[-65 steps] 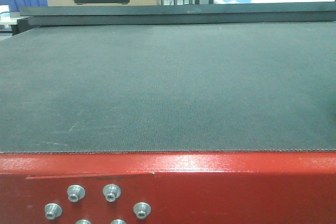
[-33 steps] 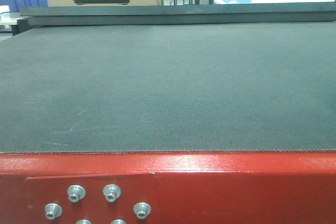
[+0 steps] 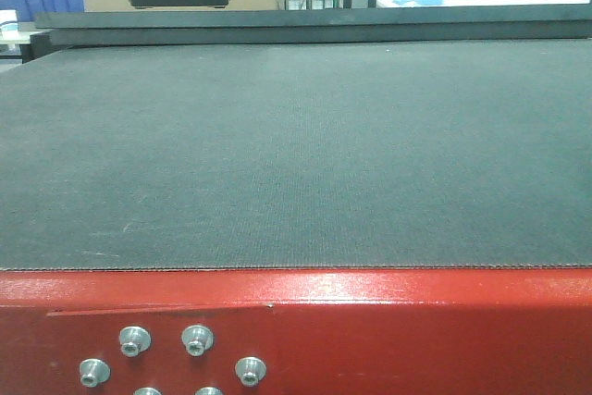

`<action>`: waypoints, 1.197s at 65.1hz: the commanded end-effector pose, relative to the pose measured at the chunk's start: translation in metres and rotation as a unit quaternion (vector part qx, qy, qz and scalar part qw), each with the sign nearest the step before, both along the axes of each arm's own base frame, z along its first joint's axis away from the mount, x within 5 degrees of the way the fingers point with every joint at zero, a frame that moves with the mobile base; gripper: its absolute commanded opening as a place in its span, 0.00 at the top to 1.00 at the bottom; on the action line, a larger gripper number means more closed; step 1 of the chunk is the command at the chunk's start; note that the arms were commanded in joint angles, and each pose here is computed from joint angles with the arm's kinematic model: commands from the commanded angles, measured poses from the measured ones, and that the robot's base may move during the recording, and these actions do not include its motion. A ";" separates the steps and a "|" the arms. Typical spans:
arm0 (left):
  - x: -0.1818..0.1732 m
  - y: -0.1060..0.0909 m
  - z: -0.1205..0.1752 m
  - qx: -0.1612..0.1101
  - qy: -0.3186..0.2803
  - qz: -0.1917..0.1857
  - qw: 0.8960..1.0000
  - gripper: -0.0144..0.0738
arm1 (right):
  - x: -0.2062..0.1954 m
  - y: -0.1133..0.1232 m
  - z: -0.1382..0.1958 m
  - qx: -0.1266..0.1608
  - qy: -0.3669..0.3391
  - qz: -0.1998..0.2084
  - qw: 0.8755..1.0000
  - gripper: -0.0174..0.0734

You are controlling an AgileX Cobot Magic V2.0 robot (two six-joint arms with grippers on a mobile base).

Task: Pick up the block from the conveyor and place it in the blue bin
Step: 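Lift both held blocks up off the conveyor belt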

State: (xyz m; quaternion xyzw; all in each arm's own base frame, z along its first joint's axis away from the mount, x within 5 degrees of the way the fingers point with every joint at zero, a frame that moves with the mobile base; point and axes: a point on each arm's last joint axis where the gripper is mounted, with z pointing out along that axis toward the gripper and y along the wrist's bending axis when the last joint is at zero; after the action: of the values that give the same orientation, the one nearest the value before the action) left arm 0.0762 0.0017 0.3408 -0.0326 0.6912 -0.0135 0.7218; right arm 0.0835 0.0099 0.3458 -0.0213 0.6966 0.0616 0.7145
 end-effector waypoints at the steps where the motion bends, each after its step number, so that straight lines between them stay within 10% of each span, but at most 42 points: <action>1: -0.002 0.000 0.002 -0.002 -0.012 0.000 1.000 0.96 | -0.001 -0.001 0.002 -0.004 -0.015 -0.003 1.000 0.99; 78: -0.002 0.000 0.002 -0.002 -0.012 0.000 1.000 0.96 | -0.001 -0.001 0.002 -0.004 -0.015 -0.003 1.000 0.99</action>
State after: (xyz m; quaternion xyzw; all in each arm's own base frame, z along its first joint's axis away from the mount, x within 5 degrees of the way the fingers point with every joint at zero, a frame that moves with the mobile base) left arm 0.0758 0.0017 0.3409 -0.0325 0.6906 -0.0135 0.7224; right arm 0.0835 0.0099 0.3458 -0.0213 0.6966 0.0616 0.7145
